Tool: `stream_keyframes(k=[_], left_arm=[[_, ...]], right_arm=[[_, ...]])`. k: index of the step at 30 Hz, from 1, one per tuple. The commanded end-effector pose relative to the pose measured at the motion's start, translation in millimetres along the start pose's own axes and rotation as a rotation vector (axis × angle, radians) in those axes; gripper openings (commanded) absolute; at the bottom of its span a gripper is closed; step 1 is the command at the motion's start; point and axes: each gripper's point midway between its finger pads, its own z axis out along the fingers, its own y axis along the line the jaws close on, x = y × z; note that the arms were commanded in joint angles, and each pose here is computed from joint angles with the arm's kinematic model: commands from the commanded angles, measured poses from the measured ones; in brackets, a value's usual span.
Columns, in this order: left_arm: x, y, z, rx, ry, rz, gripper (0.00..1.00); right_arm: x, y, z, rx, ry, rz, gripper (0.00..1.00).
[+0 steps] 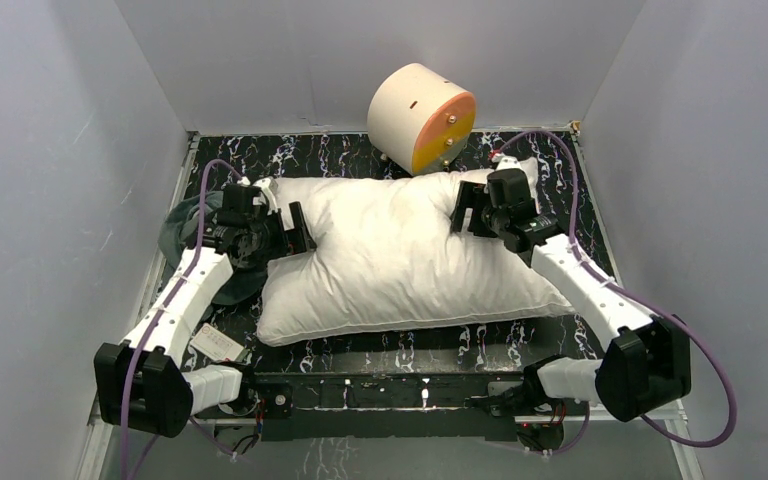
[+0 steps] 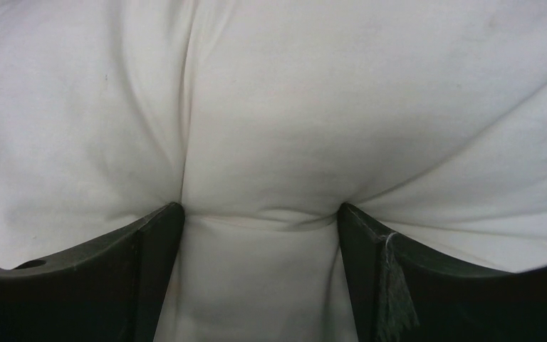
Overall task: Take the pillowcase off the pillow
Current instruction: Adjust the pillow at the center of the board.
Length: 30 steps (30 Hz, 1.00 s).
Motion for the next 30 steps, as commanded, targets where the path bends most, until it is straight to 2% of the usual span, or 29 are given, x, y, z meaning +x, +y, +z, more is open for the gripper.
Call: stream_keyframes(k=[1, 6, 9, 12, 14, 15, 17, 20, 23, 27, 30], left_arm=[[-6.7, -0.5, -0.8, -0.026, 0.004, 0.027, 0.98], [-7.9, -19.3, 11.5, 0.086, 0.051, 0.057, 0.98], [-8.4, -35.2, 16.9, 0.182, 0.068, 0.060, 0.98], [-13.6, -41.1, 20.4, 0.212, 0.059, 0.060, 0.97], [-21.9, -24.3, 21.0, 0.101, 0.018, 0.043, 0.97], [-23.4, -7.4, 17.8, -0.007, 0.010, 0.019, 0.98], [-37.9, 24.5, 1.9, -0.225, -0.046, -0.009, 0.98], [-63.8, 26.9, -29.1, -0.292, -0.147, 0.017, 0.98], [-82.9, 24.9, -58.8, -0.317, -0.268, -0.004, 0.98], [-92.5, 38.4, -90.0, -0.418, -0.370, -0.052, 0.98], [-93.3, 43.8, -109.1, -0.469, -0.392, -0.065, 0.98]], right_arm=[[14.5, 6.1, -27.9, 0.038, 0.046, 0.020, 0.88], [-43.8, -8.2, -77.6, 0.115, -0.220, 0.008, 0.90], [-59.4, 19.0, -97.0, -0.040, -0.280, -0.050, 0.90], [-53.1, 55.5, -101.0, -0.246, -0.241, -0.097, 0.89], [-34.4, 65.6, -88.9, -0.312, -0.161, -0.107, 0.89], [-23.4, 63.8, -79.2, -0.311, -0.120, -0.112, 0.90], [-1.7, 45.5, -54.3, -0.224, -0.037, -0.129, 0.92], [17.3, 0.6, -26.6, 0.017, 0.041, -0.129, 0.96], [20.0, -9.4, -17.7, 0.081, 0.060, -0.117, 0.99], [-12.4, 5.1, -34.8, 0.033, -0.059, -0.093, 0.98], [-56.8, 15.2, -74.5, -0.029, -0.296, -0.096, 0.99]])
